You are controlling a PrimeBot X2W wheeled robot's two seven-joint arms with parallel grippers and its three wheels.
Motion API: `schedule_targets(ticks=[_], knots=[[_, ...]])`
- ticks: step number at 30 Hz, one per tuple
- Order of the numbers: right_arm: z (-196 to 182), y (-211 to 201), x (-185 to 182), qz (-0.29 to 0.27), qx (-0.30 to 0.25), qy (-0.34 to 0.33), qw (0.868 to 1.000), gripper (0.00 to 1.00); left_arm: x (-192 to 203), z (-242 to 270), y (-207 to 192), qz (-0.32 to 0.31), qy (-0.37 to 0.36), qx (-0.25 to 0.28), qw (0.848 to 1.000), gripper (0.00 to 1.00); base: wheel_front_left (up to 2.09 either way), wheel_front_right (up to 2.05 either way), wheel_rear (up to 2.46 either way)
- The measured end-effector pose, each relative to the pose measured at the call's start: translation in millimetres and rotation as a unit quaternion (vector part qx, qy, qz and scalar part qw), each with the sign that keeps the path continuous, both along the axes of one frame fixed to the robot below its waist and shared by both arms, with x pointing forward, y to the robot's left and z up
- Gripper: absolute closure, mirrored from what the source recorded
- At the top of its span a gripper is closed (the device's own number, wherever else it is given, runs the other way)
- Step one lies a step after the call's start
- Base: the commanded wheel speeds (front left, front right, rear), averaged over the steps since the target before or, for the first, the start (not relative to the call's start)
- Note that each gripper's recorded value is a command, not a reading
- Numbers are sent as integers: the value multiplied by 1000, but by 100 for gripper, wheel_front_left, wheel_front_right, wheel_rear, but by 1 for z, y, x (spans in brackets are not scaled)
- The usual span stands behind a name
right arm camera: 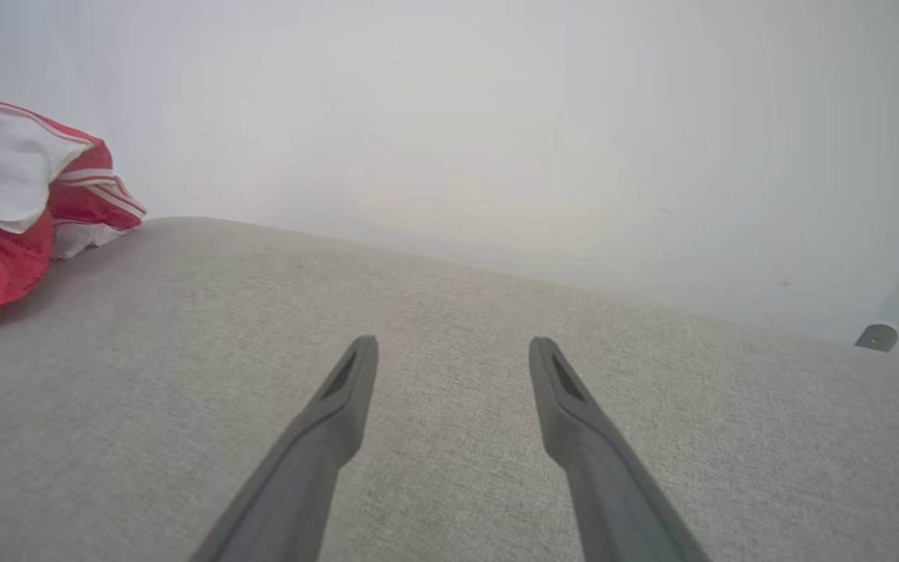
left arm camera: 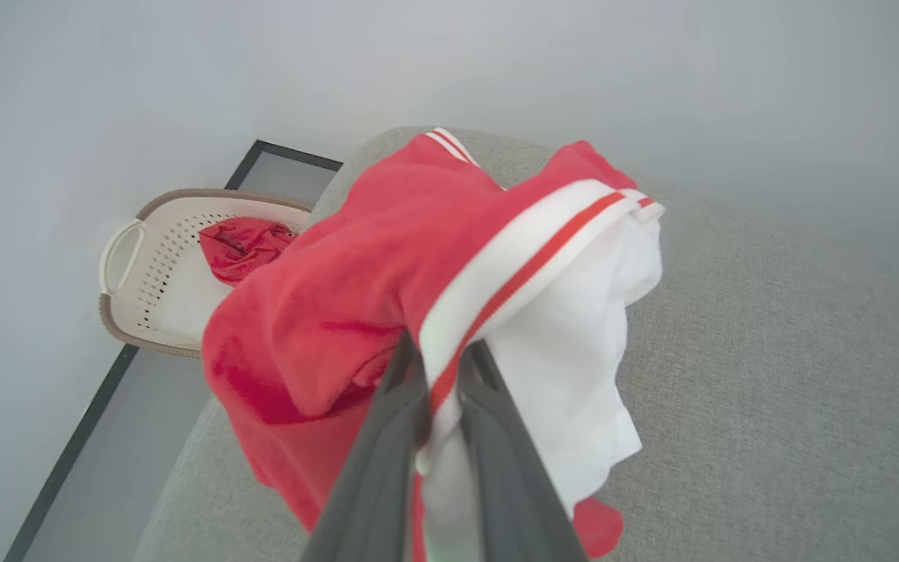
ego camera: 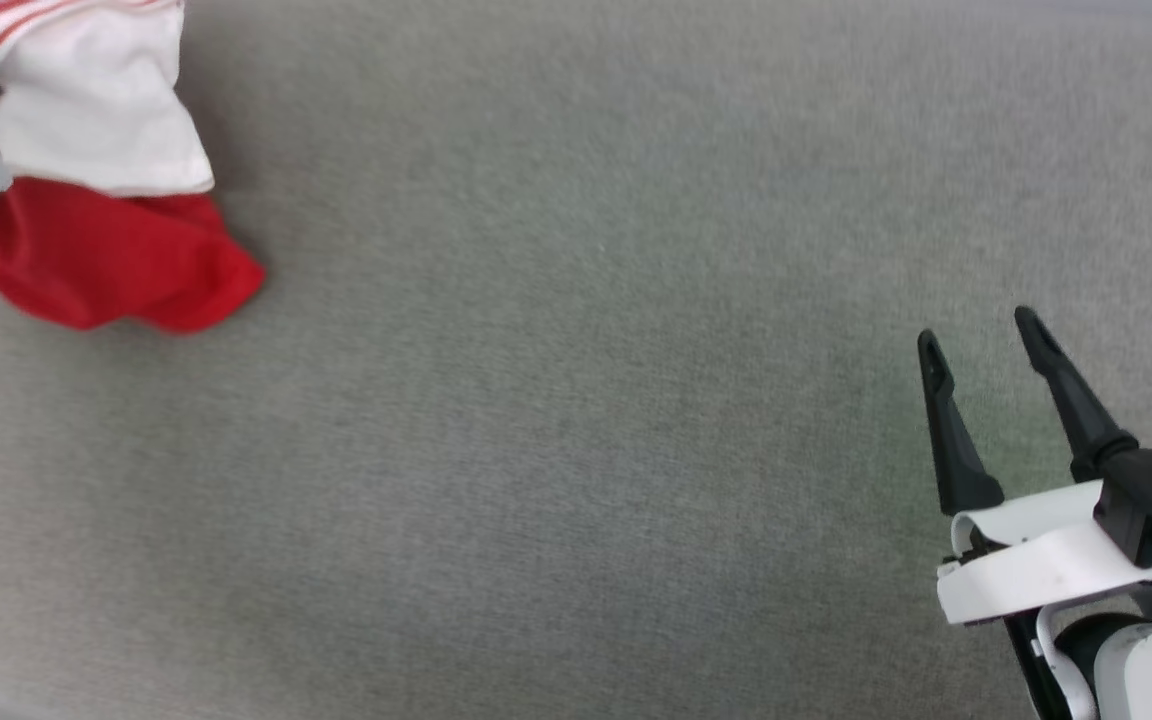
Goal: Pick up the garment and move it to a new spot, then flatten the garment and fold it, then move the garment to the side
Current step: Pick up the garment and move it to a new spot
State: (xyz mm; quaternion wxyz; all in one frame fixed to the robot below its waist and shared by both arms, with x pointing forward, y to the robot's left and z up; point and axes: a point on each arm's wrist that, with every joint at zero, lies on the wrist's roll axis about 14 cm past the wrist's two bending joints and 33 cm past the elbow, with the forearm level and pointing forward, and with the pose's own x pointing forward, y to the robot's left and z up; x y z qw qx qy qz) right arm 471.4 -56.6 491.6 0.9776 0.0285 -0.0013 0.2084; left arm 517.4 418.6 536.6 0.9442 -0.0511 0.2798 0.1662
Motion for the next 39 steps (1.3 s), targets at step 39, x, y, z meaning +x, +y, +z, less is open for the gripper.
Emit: schedule_targets(ticks=[39], knots=[[91, -129, -79, -183, 14, -120, 976, 0, -47, 256, -259, -370, -286, 26, 883, 100, 0, 0, 0]])
